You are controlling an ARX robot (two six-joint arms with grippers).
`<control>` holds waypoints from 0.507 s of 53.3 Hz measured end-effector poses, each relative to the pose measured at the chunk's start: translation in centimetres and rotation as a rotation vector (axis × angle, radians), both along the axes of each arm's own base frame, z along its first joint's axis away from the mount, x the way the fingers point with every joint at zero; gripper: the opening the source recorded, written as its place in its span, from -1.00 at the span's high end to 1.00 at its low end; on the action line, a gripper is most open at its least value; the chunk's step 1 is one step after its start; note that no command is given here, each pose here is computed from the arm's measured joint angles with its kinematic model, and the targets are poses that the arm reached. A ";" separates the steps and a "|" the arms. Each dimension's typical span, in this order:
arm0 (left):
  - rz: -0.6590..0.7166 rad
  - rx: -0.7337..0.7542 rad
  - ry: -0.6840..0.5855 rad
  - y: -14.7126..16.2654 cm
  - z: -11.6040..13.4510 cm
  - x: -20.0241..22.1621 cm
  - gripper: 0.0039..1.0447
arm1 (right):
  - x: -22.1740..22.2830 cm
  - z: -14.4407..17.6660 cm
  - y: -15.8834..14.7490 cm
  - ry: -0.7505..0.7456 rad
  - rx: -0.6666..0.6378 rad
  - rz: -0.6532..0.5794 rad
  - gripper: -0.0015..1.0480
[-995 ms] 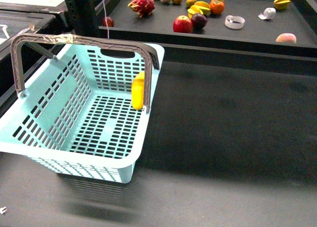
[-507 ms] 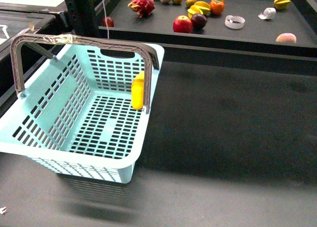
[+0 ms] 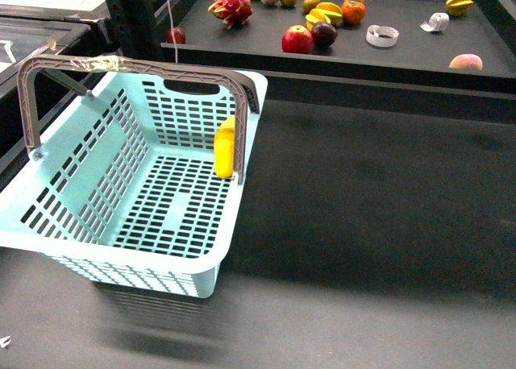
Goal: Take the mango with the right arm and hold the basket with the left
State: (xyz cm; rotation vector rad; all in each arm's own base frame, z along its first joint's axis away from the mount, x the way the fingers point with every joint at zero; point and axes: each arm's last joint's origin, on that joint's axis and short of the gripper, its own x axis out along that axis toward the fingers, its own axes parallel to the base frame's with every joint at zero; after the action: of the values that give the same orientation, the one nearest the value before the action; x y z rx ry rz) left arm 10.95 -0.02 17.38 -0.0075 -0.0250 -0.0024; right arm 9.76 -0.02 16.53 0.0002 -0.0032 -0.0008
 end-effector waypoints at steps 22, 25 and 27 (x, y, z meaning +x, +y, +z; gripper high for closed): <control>0.000 0.000 0.007 0.0 -0.3 -1.3 0.96 | 0.0 0.0 0.0 0.000 0.000 0.000 -0.84; 0.000 0.000 0.006 0.0 -0.3 -1.3 0.96 | 0.0 0.0 0.0 0.000 0.000 0.000 -0.84; 0.000 0.000 0.006 0.0 -0.3 -1.3 0.96 | 0.0 0.0 0.0 0.000 0.000 0.000 -0.84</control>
State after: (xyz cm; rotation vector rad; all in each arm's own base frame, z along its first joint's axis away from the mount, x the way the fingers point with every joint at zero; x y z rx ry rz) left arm 9.67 -0.02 17.07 -0.0075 -0.0189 -0.0024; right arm 9.76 -0.02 16.53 0.0002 -0.0032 -0.0011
